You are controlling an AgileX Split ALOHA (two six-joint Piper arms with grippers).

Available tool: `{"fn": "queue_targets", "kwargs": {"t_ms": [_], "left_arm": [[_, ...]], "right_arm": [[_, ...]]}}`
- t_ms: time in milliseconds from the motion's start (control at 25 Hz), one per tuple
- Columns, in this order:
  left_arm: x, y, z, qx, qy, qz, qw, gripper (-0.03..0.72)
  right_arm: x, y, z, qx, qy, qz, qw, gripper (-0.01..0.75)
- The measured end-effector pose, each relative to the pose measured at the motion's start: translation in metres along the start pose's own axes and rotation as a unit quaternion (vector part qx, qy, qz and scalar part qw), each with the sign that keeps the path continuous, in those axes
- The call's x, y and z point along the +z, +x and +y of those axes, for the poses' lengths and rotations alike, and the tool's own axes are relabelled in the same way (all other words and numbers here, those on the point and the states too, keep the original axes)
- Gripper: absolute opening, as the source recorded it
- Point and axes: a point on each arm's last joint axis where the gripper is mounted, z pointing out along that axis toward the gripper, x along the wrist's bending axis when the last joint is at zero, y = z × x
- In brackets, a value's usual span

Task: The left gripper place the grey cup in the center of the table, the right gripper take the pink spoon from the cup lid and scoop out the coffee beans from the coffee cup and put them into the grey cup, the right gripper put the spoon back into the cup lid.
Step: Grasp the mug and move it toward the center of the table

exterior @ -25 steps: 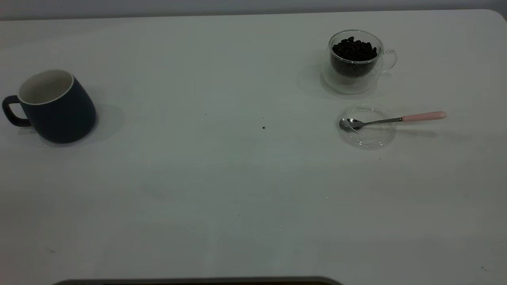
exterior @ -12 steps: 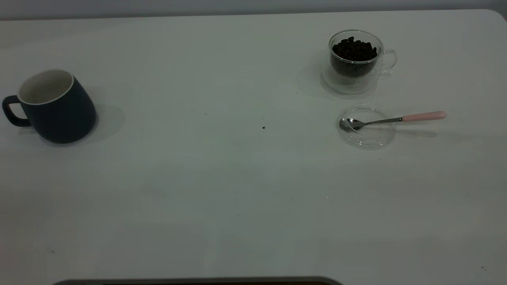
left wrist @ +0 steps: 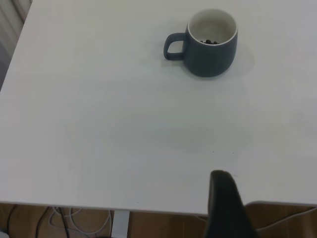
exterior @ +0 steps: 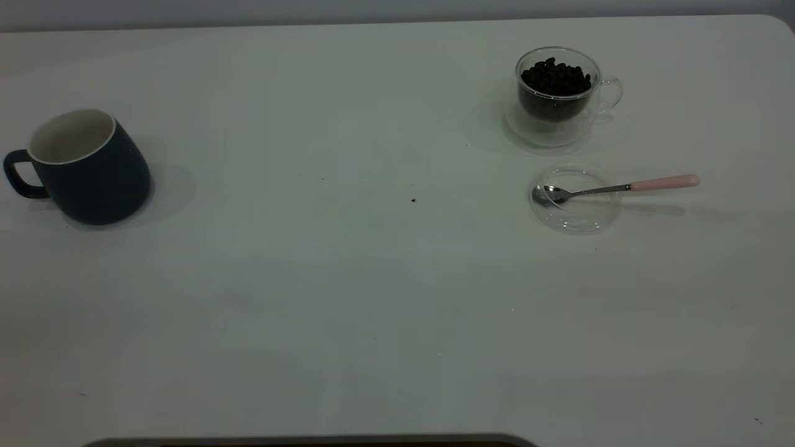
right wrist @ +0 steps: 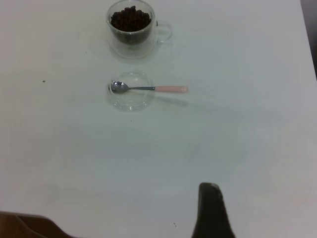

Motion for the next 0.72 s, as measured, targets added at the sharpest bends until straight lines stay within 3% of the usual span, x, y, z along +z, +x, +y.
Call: {"fn": "queue_targets", "kwargs": {"t_ms": [160,320,720], "left_arm": [[-0.003,0.0,0.008,-0.031,0.018,0.003,0.999,0.501],[0.011,0.005,0.046,-0.073,0.062,0.04,0.995,0.501],[0.126,-0.001,0.166,-0.039,0.184,0.047,0.981,0.501]], "right_arm": [[0.0,0.0,0.0,0.0,0.0,0.0,1.0,0.556],[0.0,0.0,0.0,0.0,0.0,0.0,1.0,0.556],[0.0,0.0,0.0,0.0,0.0,0.0,1.0,0.556]]}}
